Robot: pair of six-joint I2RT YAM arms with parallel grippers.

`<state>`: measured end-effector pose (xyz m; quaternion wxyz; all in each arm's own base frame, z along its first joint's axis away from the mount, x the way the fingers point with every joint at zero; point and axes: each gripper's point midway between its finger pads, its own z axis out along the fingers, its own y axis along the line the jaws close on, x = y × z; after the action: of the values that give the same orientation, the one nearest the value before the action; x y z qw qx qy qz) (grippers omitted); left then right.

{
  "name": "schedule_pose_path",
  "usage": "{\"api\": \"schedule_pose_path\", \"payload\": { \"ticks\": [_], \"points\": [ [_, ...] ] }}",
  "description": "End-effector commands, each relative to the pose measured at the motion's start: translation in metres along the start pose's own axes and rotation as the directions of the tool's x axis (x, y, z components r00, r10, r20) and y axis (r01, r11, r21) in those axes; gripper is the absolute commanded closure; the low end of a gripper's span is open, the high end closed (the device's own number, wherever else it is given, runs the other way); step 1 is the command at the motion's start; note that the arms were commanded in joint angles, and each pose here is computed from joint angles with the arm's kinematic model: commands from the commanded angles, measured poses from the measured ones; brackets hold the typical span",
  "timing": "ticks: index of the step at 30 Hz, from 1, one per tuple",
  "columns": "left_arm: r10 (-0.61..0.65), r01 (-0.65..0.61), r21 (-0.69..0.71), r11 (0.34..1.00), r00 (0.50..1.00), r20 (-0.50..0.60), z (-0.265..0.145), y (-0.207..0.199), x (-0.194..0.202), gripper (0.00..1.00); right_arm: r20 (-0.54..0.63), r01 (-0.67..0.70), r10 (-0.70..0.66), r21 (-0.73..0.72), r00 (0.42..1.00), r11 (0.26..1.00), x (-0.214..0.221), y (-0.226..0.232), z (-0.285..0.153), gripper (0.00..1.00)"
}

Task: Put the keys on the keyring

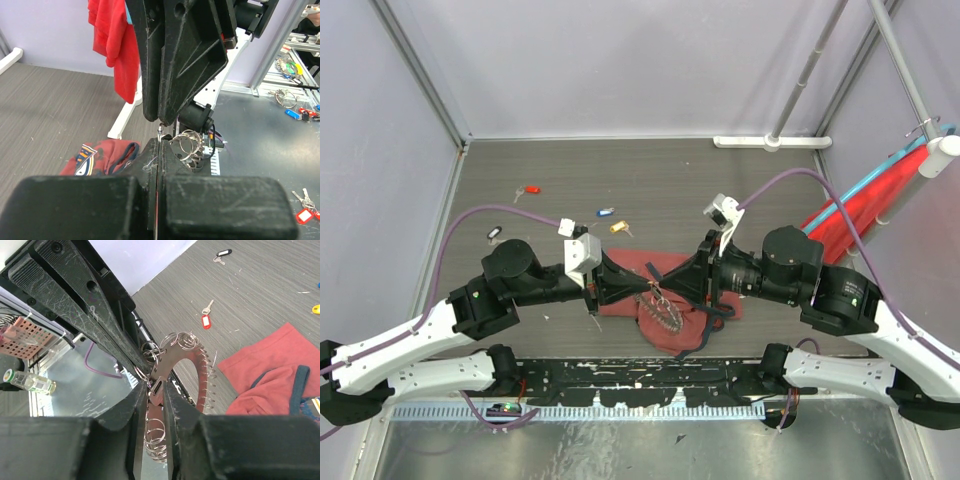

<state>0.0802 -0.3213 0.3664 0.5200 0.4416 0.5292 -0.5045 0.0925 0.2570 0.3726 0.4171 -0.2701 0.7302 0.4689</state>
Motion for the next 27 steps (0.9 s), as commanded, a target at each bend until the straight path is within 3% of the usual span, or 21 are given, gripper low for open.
{"api": "schedule_pose_path", "payload": {
  "ticks": [1, 16, 22, 27],
  "points": [
    [0.021, -0.022, 0.007, 1.0, 0.996, 0.083, -0.002, -0.003, -0.023, 1.0, 0.084, 0.019, -0.016, -0.033, 0.996, 0.999, -0.018, 0.009, -0.009, 0.72],
    [0.018, -0.019, 0.018, 1.0, 0.996, 0.088, -0.002, -0.005, -0.026, 1.0, 0.046, 0.04, -0.035, -0.115, 0.998, 0.993, -0.007, 0.019, 0.002, 0.71],
    [0.017, -0.019, 0.018, 1.0, 0.996, 0.084, -0.001, -0.005, -0.024, 1.0, 0.05, 0.042, -0.036, -0.122, 0.998, 0.992, -0.007, 0.02, 0.002, 0.89],
    [0.017, -0.018, 0.015, 1.0, 0.996, 0.083, -0.001, -0.004, -0.023, 1.0, 0.046, 0.045, -0.04, -0.099, 0.998, 0.994, -0.007, 0.017, -0.003, 0.96]
  ]
}}
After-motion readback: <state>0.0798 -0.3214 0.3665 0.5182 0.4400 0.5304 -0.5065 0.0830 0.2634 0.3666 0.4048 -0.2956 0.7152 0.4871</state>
